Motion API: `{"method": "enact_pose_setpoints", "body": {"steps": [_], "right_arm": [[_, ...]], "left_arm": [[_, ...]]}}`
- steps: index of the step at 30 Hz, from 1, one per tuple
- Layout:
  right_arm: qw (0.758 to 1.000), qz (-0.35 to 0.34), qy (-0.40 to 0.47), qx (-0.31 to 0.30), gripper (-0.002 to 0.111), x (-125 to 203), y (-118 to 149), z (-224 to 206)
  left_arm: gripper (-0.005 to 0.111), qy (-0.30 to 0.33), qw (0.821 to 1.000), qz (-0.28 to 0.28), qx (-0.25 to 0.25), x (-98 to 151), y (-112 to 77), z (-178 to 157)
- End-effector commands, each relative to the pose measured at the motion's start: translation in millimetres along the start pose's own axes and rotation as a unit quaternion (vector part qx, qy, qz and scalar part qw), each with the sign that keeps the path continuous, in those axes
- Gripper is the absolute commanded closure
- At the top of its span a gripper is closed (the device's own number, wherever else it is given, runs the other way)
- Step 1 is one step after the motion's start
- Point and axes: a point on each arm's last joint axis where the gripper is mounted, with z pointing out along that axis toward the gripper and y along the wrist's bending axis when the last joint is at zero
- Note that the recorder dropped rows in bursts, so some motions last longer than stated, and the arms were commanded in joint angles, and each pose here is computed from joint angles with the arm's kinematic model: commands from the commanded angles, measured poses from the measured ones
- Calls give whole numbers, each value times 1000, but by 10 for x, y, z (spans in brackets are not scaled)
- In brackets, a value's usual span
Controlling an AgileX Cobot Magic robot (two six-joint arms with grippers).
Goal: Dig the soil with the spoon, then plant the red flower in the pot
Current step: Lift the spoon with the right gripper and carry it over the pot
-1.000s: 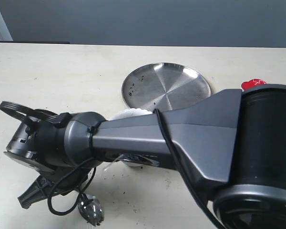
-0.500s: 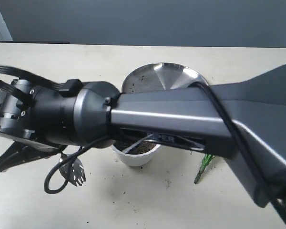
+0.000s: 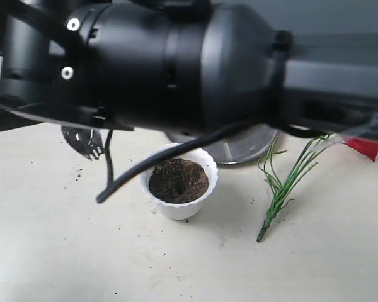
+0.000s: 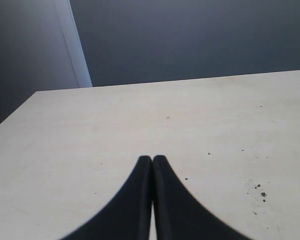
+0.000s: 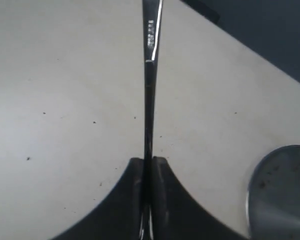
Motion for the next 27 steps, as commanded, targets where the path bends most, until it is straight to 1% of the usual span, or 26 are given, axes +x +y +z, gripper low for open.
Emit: {"method": "enact_pose_setpoints", "body": {"steps": [1,7,9,11,14,17,20,23,25,27], "right_arm": [[999,-5,-26,33,109,64,-210,-237],[996,-1,-47,70,109,392,-451,-428],[995,-7,-62,81,109,511,-522,-474],[992,1,-86,93,109,637,-601,-522],[989,18,-122,85,109,808,-646,-548],[987,20,-141,80,109,970,-655,-489],[989,27,-127,72,109,1117,-661,-355],[995,43,-72,53,109,1276,-740,-68],[994,63,-57,64,109,1341,-794,44],[996,65,-39,52,109,1396,-784,119]], "left_arm": [[106,-7,1000,-4,3,-20,-3,-7],[106,-7,1000,-4,3,-18,-3,-7],[106,-7,1000,-4,3,-18,-3,-7],[106,-7,1000,-4,3,-18,-3,-7],[106,-7,1000,-4,3,-18,-3,-7],[106,-7,1000,-4,3,-18,-3,-7],[106,-7,1000,-4,3,-18,-3,-7],[106,-7,1000,-4,3,-18,-3,-7],[106,-7,1000,-4,3,-18,-3,-7],[106,-7,1000,-4,3,-18,-3,-7]]}}
